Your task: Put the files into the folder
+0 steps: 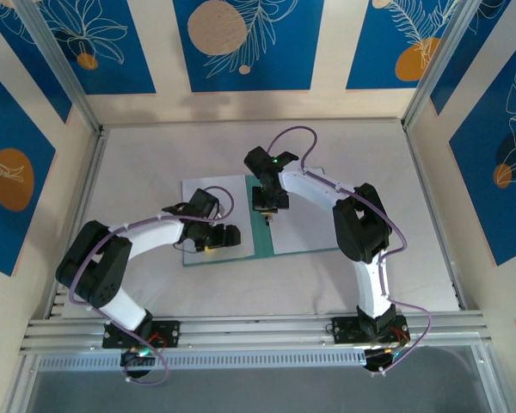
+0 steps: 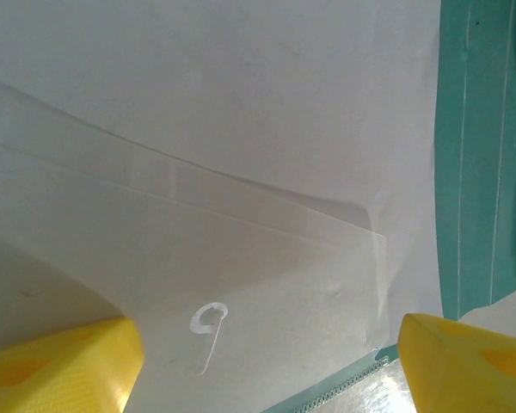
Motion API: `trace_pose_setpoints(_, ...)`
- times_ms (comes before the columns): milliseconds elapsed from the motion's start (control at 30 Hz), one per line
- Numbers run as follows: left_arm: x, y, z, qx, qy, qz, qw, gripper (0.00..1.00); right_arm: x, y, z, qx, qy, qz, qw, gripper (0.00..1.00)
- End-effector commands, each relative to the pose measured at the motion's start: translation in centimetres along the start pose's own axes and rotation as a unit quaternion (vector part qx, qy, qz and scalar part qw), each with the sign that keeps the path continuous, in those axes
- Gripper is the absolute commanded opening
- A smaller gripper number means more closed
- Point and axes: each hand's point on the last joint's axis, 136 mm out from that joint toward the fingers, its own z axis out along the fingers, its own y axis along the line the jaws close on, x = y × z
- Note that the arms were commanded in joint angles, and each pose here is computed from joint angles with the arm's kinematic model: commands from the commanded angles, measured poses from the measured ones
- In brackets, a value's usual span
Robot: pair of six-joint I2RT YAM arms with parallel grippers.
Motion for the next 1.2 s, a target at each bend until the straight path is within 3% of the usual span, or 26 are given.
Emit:
trace_pose_setpoints(0,2.9,2.7,1.1,-0.045,0.060,-0.018,0.997,0.81,0.7,-1.8,0.7,0.037,0.012,-0.004,0.999,0.07)
trace_pose_setpoints(1167,3.2,3.0,1.0,-0.051,0.066,-0.016,0.996,0.81,1.8,-3.4,1.6,0.061,0.020,-0.007,0.998,0.03)
